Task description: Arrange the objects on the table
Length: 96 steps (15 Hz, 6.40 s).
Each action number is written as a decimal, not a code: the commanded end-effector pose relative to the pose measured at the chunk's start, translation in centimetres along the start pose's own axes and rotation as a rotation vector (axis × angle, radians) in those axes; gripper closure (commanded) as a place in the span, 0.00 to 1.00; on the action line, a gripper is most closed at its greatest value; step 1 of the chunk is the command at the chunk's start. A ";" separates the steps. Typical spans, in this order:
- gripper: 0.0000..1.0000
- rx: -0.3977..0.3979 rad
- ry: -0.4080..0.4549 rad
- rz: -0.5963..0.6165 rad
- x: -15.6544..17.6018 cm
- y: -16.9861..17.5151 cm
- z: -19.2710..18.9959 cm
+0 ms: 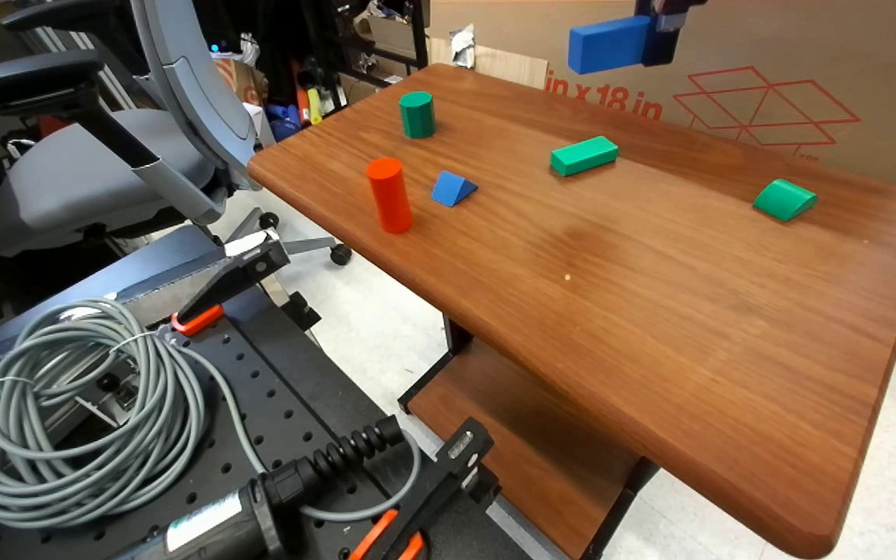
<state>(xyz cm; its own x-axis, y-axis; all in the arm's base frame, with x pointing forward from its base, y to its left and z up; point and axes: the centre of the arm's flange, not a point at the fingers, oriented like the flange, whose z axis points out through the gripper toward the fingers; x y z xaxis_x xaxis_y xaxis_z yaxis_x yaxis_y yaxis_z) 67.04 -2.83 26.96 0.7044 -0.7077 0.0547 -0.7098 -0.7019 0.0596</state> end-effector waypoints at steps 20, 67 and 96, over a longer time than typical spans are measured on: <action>0.90 0.002 -0.038 -0.261 -0.7 -3.1 7.8; 0.00 -0.106 -0.053 -0.920 -17.6 4.0 6.6; 0.92 -0.071 -0.012 -0.964 -16.4 1.0 7.0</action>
<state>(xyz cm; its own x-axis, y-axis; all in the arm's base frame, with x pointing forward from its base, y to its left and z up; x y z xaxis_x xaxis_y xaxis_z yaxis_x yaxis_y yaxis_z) 54.25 8.18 17.35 0.9824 0.1514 -0.1095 0.1656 -0.9770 0.1343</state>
